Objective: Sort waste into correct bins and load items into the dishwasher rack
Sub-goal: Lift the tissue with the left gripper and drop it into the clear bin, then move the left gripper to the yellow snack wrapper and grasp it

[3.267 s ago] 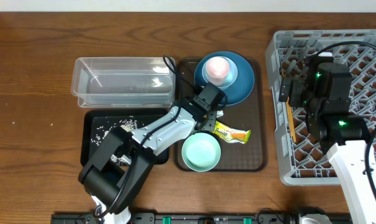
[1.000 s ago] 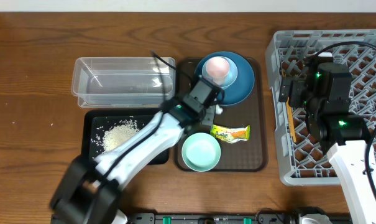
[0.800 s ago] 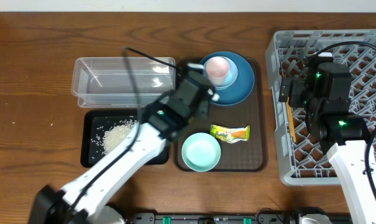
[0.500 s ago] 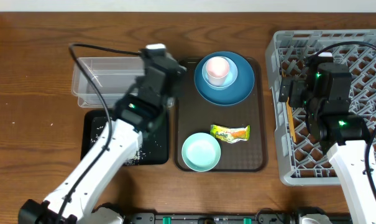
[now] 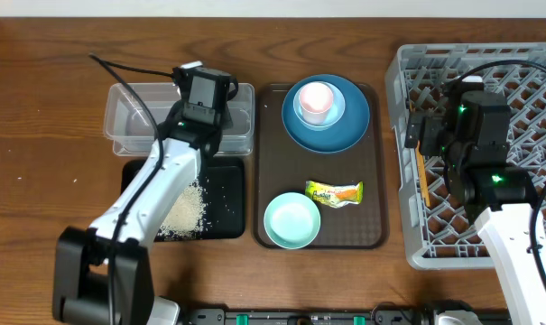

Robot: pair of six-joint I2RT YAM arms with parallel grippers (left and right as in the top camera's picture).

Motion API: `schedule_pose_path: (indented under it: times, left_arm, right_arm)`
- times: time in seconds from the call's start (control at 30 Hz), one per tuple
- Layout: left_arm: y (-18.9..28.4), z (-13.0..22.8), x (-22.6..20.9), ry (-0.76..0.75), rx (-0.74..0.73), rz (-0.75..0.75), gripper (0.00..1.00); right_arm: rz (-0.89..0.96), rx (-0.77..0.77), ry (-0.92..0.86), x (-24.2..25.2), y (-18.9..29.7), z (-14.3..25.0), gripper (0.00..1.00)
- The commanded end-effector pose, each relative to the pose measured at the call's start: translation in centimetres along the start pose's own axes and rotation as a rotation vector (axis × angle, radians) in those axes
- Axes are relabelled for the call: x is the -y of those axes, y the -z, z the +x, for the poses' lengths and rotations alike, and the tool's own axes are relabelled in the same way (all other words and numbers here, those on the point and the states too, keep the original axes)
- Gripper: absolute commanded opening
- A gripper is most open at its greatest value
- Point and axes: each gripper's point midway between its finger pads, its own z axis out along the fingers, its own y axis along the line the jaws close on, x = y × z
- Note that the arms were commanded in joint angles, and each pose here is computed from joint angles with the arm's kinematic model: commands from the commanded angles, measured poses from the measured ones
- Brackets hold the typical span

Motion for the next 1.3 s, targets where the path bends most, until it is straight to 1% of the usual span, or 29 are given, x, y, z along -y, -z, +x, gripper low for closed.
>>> schedule_pose_path:
  times: [0.0, 0.23, 0.3, 0.4, 0.43, 0.57, 0.6, 0.67, 0.73, 0.8, 1.0, 1.07, 1.17, 1.27]
  left_arm:
    - [-1.4, 0.7, -0.6, -0.002, -0.014, -0.038, 0.15]
    - [-4.0, 3.2, 0.2, -0.025, -0.086, -0.028, 0.16]
    - [-4.2, 3.7, 0.7, -0.026, -0.11, 0.002, 0.15]
    - [-4.1, 4.2, 1.7, -0.022, -0.137, 0.057, 0.17]
    - [-4.1, 4.3, 2.0, -0.022, -0.145, 0.074, 0.22]
    - [-3.7, 4.5, 2.0, -0.034, -0.157, 0.085, 0.29]
    - [-3.6, 4.4, 2.0, -0.043, -0.154, 0.087, 0.34]
    - [-3.1, 3.9, 2.0, -0.069, -0.14, 0.095, 0.42]
    - [-2.4, 3.1, 2.1, -0.081, -0.116, 0.106, 0.51]
    - [-1.3, 2.0, 2.2, -0.082, -0.082, 0.122, 0.56]
    - [3.3, -2.0, 2.1, -0.04, 0.044, 0.18, 0.57]
    - [5.2, -2.6, 2.4, -0.033, 0.066, 0.219, 0.57]
    - [8.1, -1.9, 3.8, -0.049, 0.036, 0.329, 0.57]
    - [10.7, 0.8, 5.7, -0.091, -0.069, 0.465, 0.57]
  right_arm:
    - [-0.007, 0.011, -0.011, -0.3, 0.2, -0.4, 0.99]
    - [-0.007, 0.011, -0.011, -0.3, 0.2, -0.4, 0.99]
    - [-0.007, 0.011, -0.011, -0.3, 0.2, -0.4, 0.99]
    - [-0.007, 0.011, -0.011, -0.3, 0.2, -0.4, 0.99]
    - [-0.007, 0.01, -0.011, -0.3, 0.2, -0.4, 0.99]
    - [-0.007, 0.011, -0.011, -0.3, 0.2, -0.4, 0.99]
    - [-0.007, 0.01, -0.011, -0.3, 0.2, -0.4, 0.99]
    - [-0.007, 0.01, -0.011, -0.3, 0.2, -0.4, 0.99]
    - [-0.007, 0.011, -0.011, -0.3, 0.2, -0.4, 0.99]
    - [-0.007, 0.011, -0.011, -0.3, 0.2, -0.4, 0.99]
    - [-0.007, 0.01, -0.011, -0.3, 0.2, -0.4, 0.99]
    - [-0.007, 0.011, -0.011, -0.3, 0.2, -0.4, 0.99]
    - [-0.007, 0.01, -0.011, -0.3, 0.2, -0.4, 0.99]
    - [-0.007, 0.01, -0.011, -0.3, 0.2, -0.4, 0.99]
